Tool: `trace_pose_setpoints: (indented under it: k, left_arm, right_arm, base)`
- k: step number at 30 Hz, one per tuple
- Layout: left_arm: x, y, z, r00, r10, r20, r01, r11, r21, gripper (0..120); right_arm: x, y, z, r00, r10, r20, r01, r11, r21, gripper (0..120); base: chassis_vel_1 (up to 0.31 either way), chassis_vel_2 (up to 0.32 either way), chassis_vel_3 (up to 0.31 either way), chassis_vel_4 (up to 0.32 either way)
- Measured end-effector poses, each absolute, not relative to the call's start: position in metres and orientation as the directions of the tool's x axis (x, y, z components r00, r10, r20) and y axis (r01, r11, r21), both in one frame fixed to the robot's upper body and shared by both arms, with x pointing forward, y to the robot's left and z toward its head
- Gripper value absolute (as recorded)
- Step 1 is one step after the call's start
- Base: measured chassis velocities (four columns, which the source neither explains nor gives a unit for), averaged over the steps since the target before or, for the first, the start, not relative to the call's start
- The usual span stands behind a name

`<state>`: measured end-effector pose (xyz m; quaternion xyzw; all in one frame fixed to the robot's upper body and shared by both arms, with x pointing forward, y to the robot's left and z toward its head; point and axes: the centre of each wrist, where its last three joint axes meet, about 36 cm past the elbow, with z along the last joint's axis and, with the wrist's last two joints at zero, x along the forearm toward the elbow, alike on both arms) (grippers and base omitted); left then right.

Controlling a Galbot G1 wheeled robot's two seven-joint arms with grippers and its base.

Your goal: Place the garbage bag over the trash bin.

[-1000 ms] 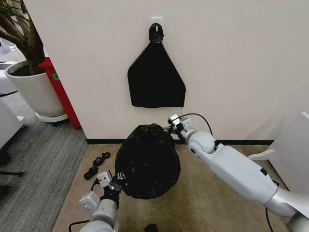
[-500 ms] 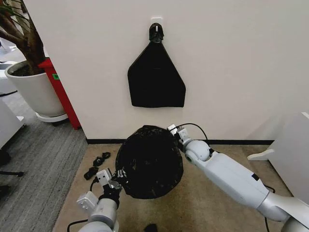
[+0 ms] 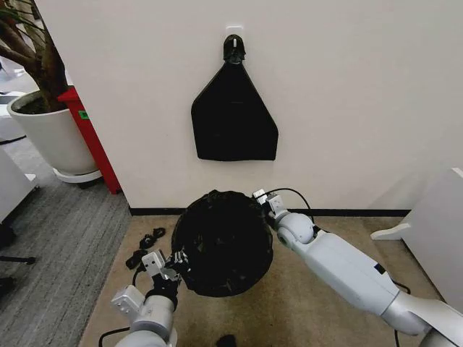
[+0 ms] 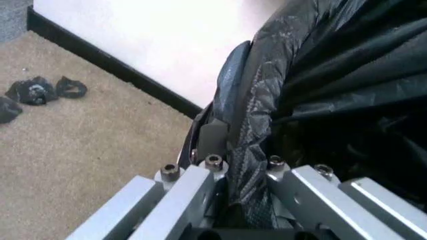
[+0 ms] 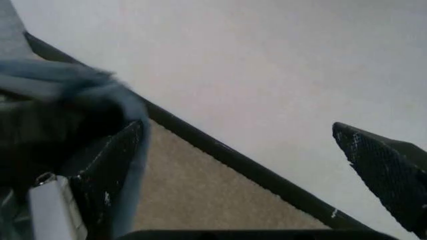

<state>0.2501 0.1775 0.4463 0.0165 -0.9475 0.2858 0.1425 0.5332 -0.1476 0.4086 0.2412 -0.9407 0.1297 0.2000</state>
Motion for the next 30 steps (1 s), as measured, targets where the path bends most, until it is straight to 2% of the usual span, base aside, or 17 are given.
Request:
trace_pose_setpoints:
  k: [26,30]
  left_arm:
    - [0.262,0.18,0.413,-0.945,0.002,0.328,-0.176,0.842,-0.51,1]
    - [0.273,0.182,0.4,-0.936,-0.009,0.353,-0.204,0.829,-0.521,1]
  right_arm:
    - [0.513,-0.165,0.473,-0.845,-0.436,0.311,-0.487,0.867,-0.108,100]
    - [0.496,-0.165,0.502,-0.866,-0.459,0.199,-0.483,0.871,-0.091,100]
  base:
    - [0.0,0.0,0.0,0.0]
    - [0.0,0.0,0.0,0.0]
